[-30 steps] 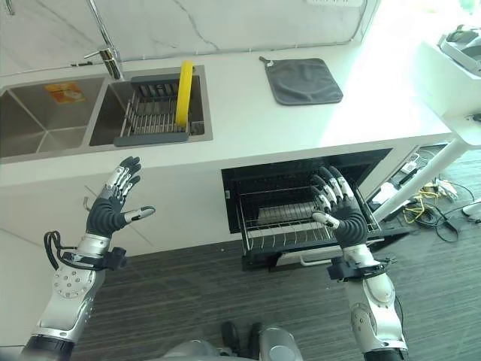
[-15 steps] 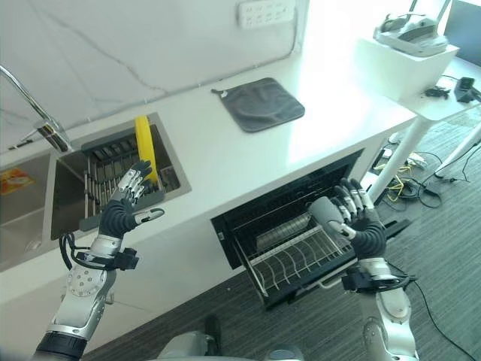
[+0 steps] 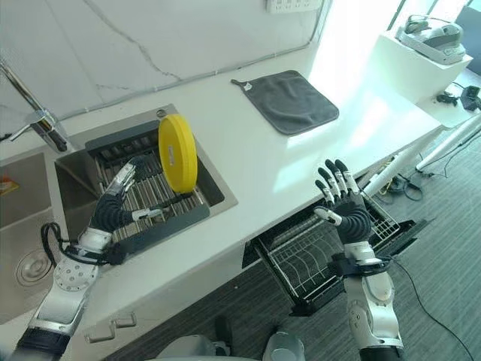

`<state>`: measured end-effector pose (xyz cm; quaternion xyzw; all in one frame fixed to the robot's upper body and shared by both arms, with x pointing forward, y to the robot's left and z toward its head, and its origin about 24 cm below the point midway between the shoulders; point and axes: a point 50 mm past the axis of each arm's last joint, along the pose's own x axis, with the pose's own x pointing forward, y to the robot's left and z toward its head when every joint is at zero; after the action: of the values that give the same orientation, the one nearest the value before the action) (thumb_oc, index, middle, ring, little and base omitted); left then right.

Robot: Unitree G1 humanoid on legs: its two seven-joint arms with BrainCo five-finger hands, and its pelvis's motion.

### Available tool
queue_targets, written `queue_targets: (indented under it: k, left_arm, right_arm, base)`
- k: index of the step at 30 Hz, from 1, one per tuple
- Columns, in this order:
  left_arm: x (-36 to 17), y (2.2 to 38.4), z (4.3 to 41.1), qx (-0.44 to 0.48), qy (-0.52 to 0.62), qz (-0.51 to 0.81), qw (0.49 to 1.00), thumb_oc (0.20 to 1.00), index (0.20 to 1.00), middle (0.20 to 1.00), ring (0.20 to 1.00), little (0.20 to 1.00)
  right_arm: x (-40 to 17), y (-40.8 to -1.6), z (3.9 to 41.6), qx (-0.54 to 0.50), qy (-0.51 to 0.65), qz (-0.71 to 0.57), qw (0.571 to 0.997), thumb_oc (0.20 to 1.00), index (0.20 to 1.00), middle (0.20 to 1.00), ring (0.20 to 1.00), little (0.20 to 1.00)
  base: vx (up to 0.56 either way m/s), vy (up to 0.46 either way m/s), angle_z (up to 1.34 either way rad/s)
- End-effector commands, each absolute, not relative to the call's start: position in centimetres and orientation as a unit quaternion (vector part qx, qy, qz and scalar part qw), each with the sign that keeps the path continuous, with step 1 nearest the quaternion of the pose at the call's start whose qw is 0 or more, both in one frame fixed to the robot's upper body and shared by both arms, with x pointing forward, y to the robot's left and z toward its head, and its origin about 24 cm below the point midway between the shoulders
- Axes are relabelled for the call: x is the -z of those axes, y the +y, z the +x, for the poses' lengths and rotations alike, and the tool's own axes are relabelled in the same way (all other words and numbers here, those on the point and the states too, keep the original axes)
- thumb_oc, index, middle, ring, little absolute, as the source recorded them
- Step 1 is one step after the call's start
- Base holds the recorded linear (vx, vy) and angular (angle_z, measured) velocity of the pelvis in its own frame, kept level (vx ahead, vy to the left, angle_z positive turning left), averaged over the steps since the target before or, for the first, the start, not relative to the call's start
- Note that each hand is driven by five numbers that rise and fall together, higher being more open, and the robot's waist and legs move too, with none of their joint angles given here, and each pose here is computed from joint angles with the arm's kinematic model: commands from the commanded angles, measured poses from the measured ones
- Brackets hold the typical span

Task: Place the dishes in the dishwasher.

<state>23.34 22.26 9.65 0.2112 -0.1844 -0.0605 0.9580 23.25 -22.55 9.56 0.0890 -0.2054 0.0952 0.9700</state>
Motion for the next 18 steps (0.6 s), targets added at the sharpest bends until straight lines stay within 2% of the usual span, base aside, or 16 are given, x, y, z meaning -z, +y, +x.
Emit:
queue_targets:
  k: [1, 12, 15, 18]
  left_arm:
    - [-12.3, 21.3, 23.1, 0.056, -0.266, 0.216, 0.938, 1.0, 1.0, 1.0, 1.0, 1.0]
    - [-11.2, 21.7, 22.6, 0.032, -0.25, 0.209, 0.945, 1.0, 1.0, 1.0, 1.0, 1.0]
    - [-11.2, 22.2, 22.5, 0.003, -0.253, 0.205, 0.946, 1.0, 1.0, 1.0, 1.0, 1.0]
    - [-11.4, 23.5, 21.9, -0.064, -0.266, 0.192, 0.943, 1.0, 1.0, 1.0, 1.0, 1.0]
  right_arm:
    - [-11.4, -22.6, 23.9, -0.098, -0.249, 0.079, 0.96, 1.0, 1.0, 1.0, 1.0, 1.0]
    - [-10.8, -21.7, 23.7, -0.126, -0.236, 0.075, 0.961, 1.0, 1.0, 1.0, 1.0, 1.0]
    - [-10.8, -21.9, 23.7, -0.126, -0.236, 0.073, 0.961, 1.0, 1.0, 1.0, 1.0, 1.0]
    - [-10.7, -21.9, 23.6, -0.12, -0.235, 0.069, 0.962, 1.0, 1.0, 1.0, 1.0, 1.0]
  base:
    - [0.03, -0.15, -0.39]
    - [0.0, -0.125, -0.12]
    - [-0.09, -0.107, 0.07]
    - [-0.11, -0.088, 0.37]
